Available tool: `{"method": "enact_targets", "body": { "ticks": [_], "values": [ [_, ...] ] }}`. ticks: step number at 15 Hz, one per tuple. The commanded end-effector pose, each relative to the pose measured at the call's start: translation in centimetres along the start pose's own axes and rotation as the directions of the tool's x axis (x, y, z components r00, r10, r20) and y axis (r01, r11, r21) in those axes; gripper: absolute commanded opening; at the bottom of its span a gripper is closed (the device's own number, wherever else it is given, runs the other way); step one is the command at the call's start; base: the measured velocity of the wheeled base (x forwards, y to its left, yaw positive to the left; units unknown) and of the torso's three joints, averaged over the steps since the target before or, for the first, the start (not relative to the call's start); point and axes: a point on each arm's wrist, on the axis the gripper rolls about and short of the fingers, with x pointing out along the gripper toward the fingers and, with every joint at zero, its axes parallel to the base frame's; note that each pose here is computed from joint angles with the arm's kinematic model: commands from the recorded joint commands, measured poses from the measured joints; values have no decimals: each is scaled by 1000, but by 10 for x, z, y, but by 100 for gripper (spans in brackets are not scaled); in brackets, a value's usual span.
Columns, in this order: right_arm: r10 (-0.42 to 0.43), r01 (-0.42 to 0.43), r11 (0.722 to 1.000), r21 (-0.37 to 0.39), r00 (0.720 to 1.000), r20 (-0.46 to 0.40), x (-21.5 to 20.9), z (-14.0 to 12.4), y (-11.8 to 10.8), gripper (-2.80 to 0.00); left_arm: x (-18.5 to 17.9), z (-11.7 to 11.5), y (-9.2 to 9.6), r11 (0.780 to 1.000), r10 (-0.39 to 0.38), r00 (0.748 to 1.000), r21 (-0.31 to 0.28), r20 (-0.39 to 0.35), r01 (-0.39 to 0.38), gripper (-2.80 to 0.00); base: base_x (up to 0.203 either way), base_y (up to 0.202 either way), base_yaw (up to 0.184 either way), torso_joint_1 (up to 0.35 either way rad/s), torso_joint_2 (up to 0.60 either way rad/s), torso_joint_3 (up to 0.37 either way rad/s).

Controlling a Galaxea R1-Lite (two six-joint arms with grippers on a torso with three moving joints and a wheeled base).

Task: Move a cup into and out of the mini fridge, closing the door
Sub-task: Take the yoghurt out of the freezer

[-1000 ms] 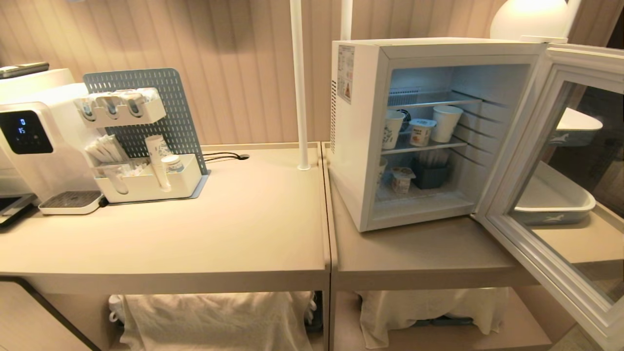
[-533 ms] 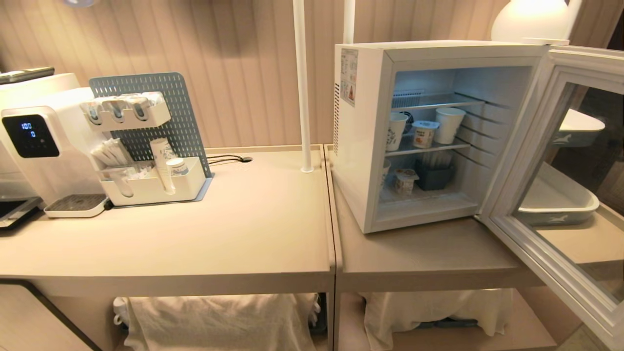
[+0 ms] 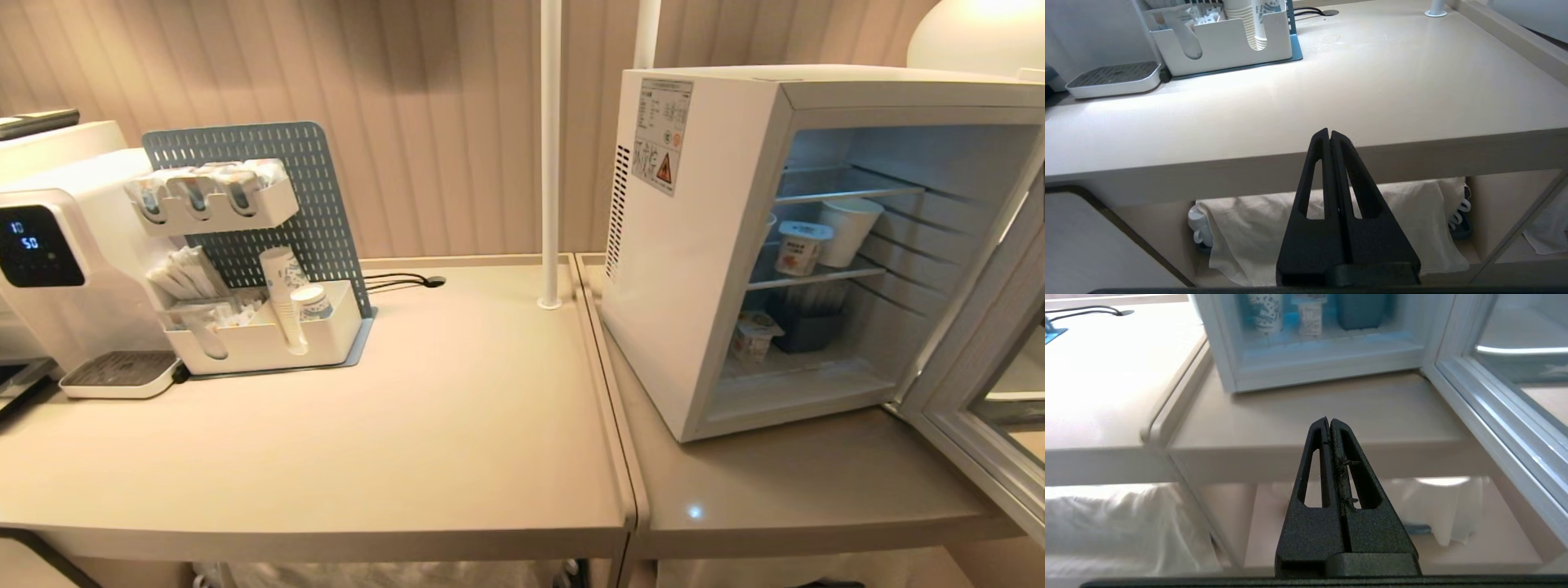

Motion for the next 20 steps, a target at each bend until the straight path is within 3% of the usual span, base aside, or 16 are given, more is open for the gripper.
{"method": "enact_targets", "body": {
  "ticks": [1, 6, 10, 18, 20],
  "values": [
    [0, 0, 1000, -1, 1000, -1, 0, 0, 0, -280, 0, 0, 0, 1000, -1, 1000, 1, -2, 1, -280, 194, -7, -3, 2, 5, -2],
    [0, 0, 1000, -1, 1000, -1, 0, 0, 0, -280, 0, 0, 0, 1000, -3, 1000, 5, -4, 3, -280, 49, -50, -3, 3, 3, 1],
    [0, 0, 1000, -1, 1000, -1, 0, 0, 0, -280, 0, 0, 0, 1000, -3, 1000, 5, -3, 3, -280, 0, -166, -1, 4, 5, 1],
    [1, -1, 1000, -2, 1000, 5, 0, 0, 0, -280, 0, 0, 0, 1000, 9, 1000, -13, -1, -9, -280, 0, 0, 0, 0, 0, 0],
    [-6, 7, 1000, -19, 997, 73, -2, 12, 0, -280, 0, 0, 0, 1000, 9, 1000, -13, 2, -9, -280, 0, 0, 0, 0, 0, 0]
  ]
}}
